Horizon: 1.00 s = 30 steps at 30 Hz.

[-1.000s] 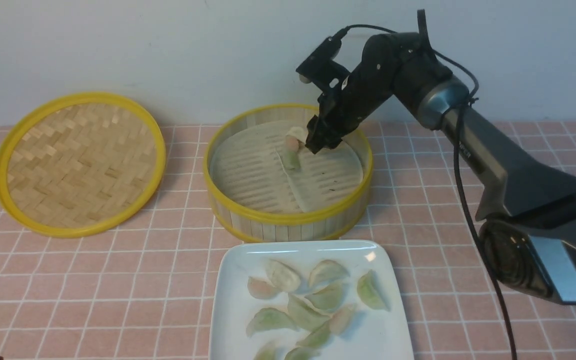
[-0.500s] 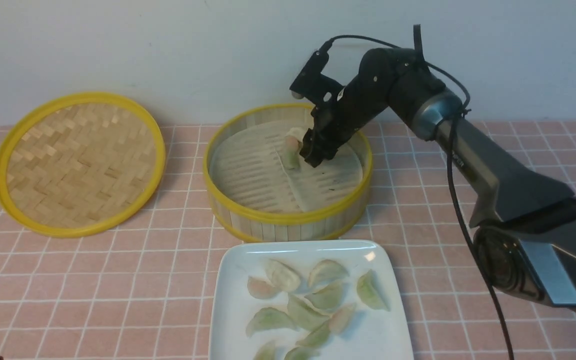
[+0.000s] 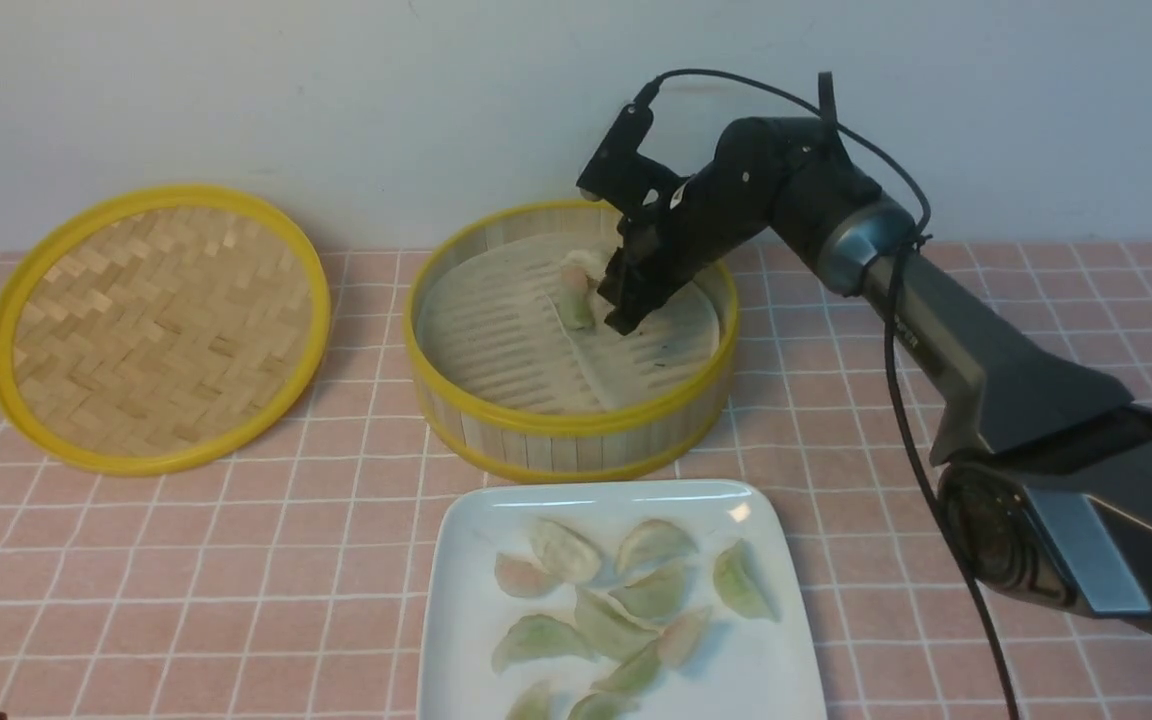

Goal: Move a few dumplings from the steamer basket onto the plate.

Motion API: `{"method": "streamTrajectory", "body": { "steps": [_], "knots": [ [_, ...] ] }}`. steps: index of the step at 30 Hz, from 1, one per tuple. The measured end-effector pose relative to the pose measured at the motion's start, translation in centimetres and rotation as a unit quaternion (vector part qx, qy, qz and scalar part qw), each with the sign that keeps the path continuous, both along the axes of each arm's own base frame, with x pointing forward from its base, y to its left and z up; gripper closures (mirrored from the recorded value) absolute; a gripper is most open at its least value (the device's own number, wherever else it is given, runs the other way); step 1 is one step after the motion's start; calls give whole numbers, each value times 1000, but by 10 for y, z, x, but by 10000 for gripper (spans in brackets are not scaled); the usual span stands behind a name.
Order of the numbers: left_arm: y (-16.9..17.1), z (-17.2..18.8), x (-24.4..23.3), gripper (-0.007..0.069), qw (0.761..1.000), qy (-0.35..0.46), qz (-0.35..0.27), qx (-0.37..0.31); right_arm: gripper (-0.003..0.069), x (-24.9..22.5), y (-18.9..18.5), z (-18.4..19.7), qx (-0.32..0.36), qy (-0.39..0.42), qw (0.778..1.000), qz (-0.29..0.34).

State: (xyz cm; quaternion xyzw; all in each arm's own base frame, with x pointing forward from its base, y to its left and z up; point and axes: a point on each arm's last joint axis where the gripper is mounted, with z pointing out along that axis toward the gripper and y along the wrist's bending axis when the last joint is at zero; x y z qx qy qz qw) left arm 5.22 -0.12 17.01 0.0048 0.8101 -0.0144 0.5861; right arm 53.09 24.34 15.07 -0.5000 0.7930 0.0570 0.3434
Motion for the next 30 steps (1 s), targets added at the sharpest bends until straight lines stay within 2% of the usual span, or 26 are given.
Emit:
{"method": "streamTrajectory", "body": {
  "steps": [2, 6, 14, 18, 23, 30],
  "knots": [
    [0, 0, 0, 631, 1000, 0, 0, 0, 648, 0, 0, 0, 4, 3, 1000, -3],
    [0, 0, 0, 631, 1000, 0, 0, 0, 669, -2, 0, 3, 5, 11, 1000, -7],
    [0, 0, 0, 631, 1000, 0, 0, 0, 672, -17, -5, 36, -6, 61, 998, -7],
    [0, 0, 0, 631, 1000, 0, 0, 0, 673, -20, -6, 53, 2, 59, 998, -11],
    [0, 0, 0, 631, 1000, 0, 0, 0, 673, -21, -6, 57, 8, 62, 998, -16],
    [0, 0, 0, 631, 1000, 0, 0, 0, 673, -24, -9, 72, 66, 106, 984, -128]
  ]
}}
